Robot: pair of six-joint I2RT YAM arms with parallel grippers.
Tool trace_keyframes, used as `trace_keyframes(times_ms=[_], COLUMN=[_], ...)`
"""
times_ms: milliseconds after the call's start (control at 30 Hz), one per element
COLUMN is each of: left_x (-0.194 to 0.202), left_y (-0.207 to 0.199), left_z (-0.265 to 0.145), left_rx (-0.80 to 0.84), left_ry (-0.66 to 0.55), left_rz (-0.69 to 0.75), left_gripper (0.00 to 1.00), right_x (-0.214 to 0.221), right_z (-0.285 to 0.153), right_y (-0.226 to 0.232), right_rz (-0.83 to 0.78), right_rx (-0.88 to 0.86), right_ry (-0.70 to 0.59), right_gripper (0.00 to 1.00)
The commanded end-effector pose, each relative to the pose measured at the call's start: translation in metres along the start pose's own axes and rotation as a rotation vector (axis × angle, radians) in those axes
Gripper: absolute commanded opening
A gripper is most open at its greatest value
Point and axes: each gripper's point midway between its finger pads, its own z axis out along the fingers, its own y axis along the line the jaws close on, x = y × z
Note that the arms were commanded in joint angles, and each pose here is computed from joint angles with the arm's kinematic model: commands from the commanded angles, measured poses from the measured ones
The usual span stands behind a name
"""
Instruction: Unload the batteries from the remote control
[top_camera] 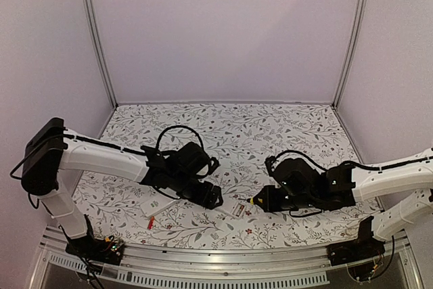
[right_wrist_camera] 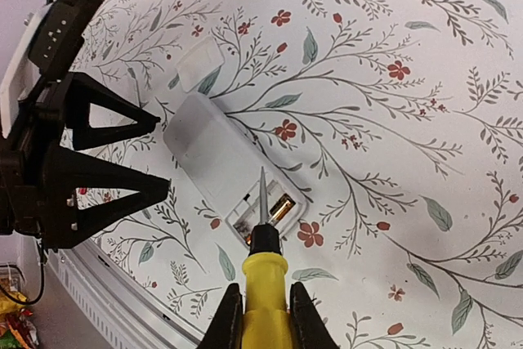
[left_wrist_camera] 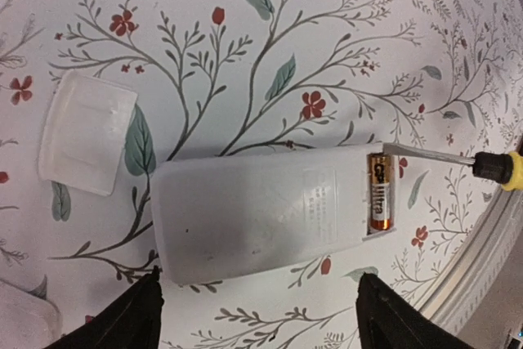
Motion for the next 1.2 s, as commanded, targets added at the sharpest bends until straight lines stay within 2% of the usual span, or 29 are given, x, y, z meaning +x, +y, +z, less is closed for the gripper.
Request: trace_keyframes(times_ms=[0,367,533,833,967,1167], left_x=[0.01,0.023,0.02,-0.014,-0.025,-0.027], left_y=[0.001,-0.004,-0.003,-0.02,-0.031,-0.017], left_z=[-0.007,-0.004,0.005,0.022,0.023,0.021], left_rx=[0.086,0.242,0.277,0.364,0.411,0.316], left_ry=[0.031,0.059,0.055,0.007,-0.016,-0.036], left_rz=[-0.099,-0.211,-0.222,-0.154,-0.095,-0.026], left_gripper=[0.82,0.82,0.82,0.82,0.82,0.82], right_x=[0.014,0.008,0.019,0.024,0.027,0.019], right_z=[0.008,0.01,0.016,0.016,0.016,0.007], right_y=[-0.023,-0.023,-0.021,0.032,0.041,0.031], right_rz=[0.002,-0.043,-0.05,-0.133,-0.156,-0.133], right_rx=[0.083,0.105,0.095,-0.112,-0.157,-0.114], right_ry=[0.037,0.022,0.073,0.099,0.106,0.071], right_gripper=[0.0,0.0,0.0,0.0,0.0,0.0])
